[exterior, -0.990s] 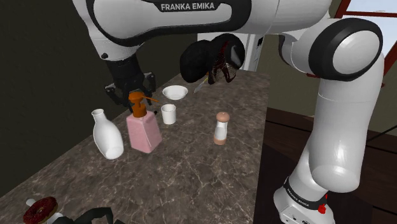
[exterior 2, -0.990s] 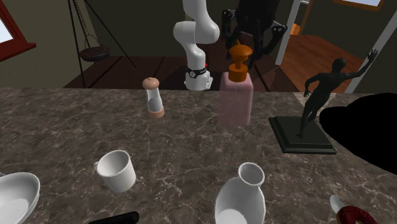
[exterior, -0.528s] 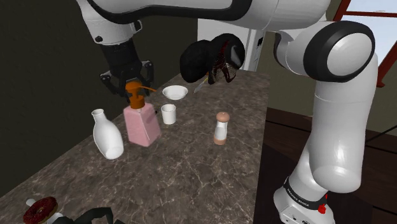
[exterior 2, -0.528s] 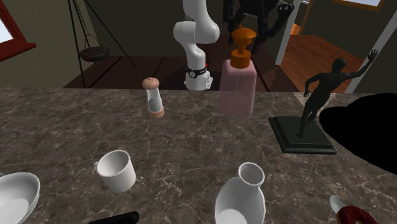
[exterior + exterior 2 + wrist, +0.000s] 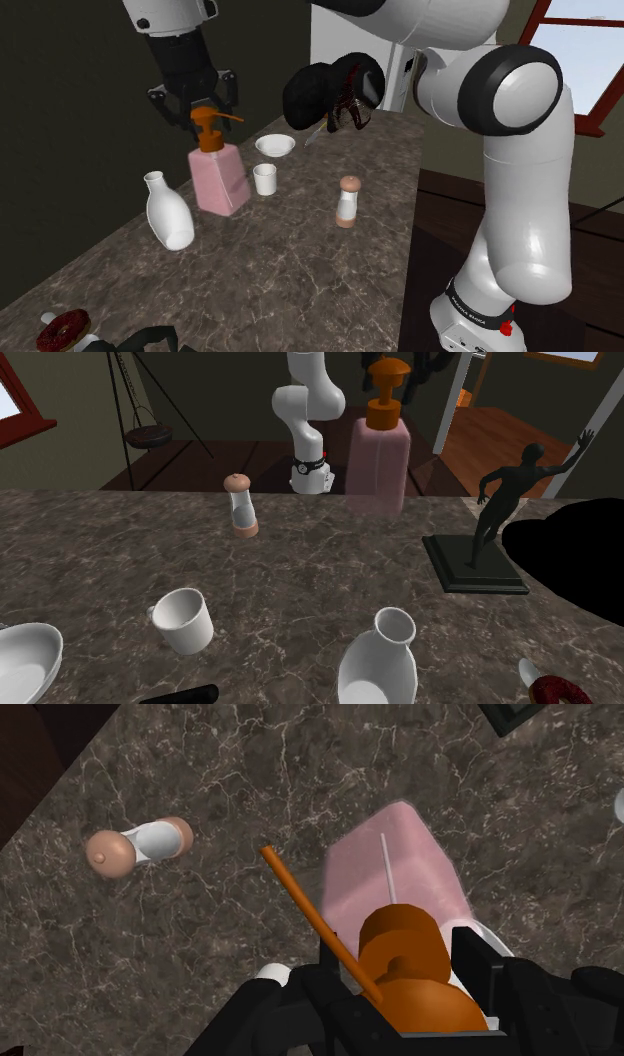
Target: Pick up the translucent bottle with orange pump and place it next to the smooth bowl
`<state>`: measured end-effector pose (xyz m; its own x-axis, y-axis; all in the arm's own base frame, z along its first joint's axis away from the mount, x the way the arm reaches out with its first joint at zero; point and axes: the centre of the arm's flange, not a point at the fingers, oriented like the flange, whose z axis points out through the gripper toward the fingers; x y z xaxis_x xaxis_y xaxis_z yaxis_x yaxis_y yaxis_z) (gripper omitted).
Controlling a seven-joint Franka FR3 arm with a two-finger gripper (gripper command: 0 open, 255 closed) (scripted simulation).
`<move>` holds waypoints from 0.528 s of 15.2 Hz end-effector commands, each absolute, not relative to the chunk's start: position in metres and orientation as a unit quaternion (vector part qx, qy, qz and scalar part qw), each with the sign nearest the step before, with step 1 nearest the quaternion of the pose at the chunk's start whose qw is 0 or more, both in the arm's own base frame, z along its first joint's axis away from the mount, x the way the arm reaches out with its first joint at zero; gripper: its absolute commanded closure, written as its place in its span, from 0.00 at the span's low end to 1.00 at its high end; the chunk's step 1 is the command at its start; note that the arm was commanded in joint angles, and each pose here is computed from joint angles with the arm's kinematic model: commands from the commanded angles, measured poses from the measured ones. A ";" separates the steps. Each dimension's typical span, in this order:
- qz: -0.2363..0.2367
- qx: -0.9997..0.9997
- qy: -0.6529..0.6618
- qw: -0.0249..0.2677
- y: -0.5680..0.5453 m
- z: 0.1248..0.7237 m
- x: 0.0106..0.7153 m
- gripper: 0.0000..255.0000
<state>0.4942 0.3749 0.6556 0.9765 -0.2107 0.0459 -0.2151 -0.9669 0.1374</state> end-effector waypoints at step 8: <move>0.015 0.992 -0.108 0.071 0.364 0.691 0.499 1.00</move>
